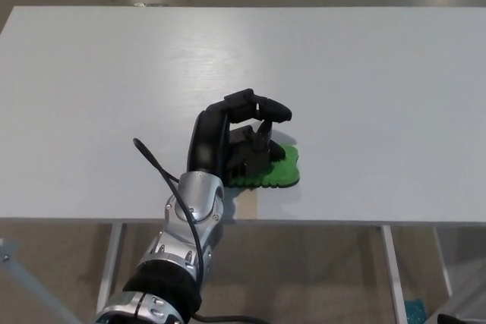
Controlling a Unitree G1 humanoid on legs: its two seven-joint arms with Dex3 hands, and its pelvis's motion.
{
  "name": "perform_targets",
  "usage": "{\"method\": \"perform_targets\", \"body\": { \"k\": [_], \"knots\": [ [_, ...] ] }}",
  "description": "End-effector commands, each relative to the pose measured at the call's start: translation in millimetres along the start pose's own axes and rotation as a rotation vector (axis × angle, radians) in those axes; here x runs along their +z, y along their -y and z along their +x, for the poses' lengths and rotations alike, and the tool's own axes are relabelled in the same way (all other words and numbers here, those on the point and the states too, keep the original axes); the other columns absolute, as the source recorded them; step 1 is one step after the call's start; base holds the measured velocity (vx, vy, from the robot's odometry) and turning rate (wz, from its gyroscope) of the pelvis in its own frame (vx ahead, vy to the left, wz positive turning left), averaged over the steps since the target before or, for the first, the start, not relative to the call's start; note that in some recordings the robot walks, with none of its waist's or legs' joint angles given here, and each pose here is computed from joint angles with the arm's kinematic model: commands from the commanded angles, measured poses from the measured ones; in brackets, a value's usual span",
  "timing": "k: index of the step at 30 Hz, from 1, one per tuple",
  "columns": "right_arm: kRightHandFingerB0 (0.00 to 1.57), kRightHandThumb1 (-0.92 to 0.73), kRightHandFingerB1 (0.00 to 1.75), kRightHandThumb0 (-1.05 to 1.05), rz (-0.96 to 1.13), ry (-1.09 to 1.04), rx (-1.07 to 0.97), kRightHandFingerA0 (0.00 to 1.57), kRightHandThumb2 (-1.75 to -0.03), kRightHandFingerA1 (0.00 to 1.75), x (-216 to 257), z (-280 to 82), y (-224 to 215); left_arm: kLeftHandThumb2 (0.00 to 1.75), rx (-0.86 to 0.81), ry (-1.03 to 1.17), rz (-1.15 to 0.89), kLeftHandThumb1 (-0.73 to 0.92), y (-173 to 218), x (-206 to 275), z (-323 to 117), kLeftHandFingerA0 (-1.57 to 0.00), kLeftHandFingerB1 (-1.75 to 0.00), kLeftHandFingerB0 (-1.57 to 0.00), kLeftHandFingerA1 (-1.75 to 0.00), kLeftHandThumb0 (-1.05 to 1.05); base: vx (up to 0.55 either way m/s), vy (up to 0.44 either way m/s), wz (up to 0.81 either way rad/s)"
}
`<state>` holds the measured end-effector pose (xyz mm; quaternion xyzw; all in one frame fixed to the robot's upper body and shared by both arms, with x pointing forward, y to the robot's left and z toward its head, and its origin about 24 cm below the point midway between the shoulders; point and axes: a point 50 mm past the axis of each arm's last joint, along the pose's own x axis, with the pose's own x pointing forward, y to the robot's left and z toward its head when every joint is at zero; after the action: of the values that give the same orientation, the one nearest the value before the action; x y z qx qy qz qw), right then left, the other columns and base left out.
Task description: Use the left hand to press on the green eraser and wipe the desk from center to the left and then back to center.
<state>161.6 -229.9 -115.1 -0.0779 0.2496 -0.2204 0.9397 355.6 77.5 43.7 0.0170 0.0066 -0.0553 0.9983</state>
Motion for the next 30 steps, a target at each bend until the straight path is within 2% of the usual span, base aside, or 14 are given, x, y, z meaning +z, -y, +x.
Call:
{"method": "perform_targets", "body": {
  "k": [1, 5, 10, 23, 30],
  "knots": [
    [0.65, -0.78, 0.51, -0.4, 0.0, -0.004, -0.012, 0.55, -0.63, 0.51, -5, -4, 2, 0.81, 0.025, -0.114, 0.039, 0.83, -22, -27, -11, -0.97, -1.08, -0.88, -1.18, -0.12, 0.0, 0.0, 0.0],
    [0.65, -0.78, 0.51, -0.4, -0.016, -0.011, -0.006, 0.55, -0.63, 0.52, -8, -7, 2, 0.79, 0.064, -0.12, 0.067, 0.82, -43, -29, -12, -0.97, -1.07, -0.86, -1.17, -0.11, 0.0, 0.0, 0.0],
    [0.65, -0.78, 0.51, -0.39, -0.017, -0.017, -0.006, 0.55, -0.63, 0.52, -10, -8, 2, 0.79, 0.075, -0.126, 0.057, 0.82, -49, -31, -13, -0.98, -1.08, -0.86, -1.16, -0.11, 0.0, 0.0, 0.0],
    [0.65, -0.78, 0.5, -0.39, -0.014, -0.03, -0.017, 0.57, -0.63, 0.51, -11, -7, 4, 0.82, 0.158, -0.13, 0.126, 0.81, -105, -34, -23, -1.0, -1.07, -0.89, -1.18, -0.1, 0.0, 0.0, 0.0],
    [0.65, -0.78, 0.5, -0.39, -0.011, -0.032, -0.012, 0.55, -0.63, 0.53, -12, -8, 3, 0.79, 0.222, -0.135, 0.121, 0.8, -140, -30, -29, -1.0, -1.04, -0.91, -1.13, -0.1, 0.0, 0.0, 0.0]
  ]
}}
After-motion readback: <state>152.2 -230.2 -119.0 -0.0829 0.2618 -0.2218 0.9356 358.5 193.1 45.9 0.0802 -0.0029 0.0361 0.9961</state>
